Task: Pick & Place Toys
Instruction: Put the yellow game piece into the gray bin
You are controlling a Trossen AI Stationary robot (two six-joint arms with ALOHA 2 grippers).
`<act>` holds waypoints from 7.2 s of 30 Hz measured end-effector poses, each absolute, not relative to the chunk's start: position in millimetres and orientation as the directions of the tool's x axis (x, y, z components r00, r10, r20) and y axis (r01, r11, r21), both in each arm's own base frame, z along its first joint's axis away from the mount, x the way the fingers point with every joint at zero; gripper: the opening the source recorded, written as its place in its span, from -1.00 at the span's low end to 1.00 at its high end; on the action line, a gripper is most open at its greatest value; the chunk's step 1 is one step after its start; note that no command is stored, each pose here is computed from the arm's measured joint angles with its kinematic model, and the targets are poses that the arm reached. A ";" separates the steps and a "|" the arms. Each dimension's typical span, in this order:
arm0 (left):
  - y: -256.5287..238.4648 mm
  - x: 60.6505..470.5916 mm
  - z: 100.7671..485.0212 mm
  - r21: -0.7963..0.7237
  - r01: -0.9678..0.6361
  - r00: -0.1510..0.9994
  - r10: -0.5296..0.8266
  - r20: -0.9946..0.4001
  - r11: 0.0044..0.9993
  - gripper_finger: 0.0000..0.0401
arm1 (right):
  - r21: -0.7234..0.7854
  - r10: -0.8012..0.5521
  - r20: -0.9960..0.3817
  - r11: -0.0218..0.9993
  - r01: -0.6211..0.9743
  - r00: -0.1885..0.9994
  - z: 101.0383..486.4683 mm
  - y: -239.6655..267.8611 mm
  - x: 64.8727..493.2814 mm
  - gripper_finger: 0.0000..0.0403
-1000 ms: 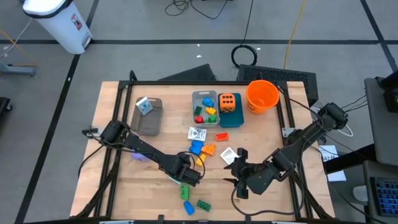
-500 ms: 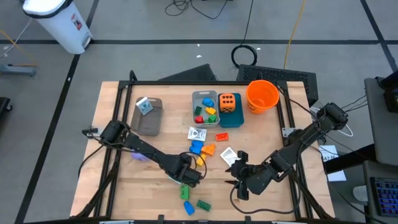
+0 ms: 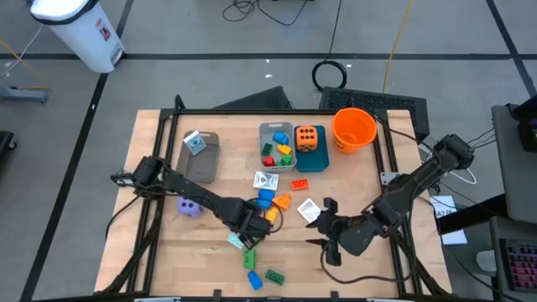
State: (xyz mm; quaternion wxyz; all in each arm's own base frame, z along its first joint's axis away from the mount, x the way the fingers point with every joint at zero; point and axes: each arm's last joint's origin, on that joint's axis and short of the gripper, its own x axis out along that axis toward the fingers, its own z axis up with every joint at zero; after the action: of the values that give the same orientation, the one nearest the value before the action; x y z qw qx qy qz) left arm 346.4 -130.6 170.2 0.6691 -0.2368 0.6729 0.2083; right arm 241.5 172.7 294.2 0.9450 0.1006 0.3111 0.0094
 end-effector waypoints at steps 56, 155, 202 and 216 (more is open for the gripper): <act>-134.4 365.0 171.4 -0.082 -0.145 0.203 -0.051 -0.978 0.986 -0.96 | 0.181 0.036 -0.594 0.979 0.089 0.804 294.3 159.6 248.0 -0.07; -88.7 381.6 151.5 0.019 -0.007 0.152 0.020 -0.988 1.000 -0.21 | 0.208 -0.081 -0.543 0.951 0.227 0.836 299.6 116.2 276.0 -0.07; -56.0 300.3 333.5 0.256 -0.109 0.592 0.270 -0.759 0.961 -0.22 | 0.805 -0.191 -0.209 0.523 0.280 0.959 301.7 50.5 348.2 -0.07; -59.5 307.6 340.1 0.321 -0.079 0.669 0.289 -0.685 0.944 -0.22 | 0.826 -0.150 -0.228 0.493 0.273 0.962 300.1 48.3 348.6 -0.07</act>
State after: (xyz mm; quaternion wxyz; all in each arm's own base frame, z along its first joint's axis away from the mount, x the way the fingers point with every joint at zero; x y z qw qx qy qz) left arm 307.6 -59.5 340.1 0.9038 0.1332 0.3938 0.1020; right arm 348.6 48.3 300.1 0.8617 0.4884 0.0629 -0.1227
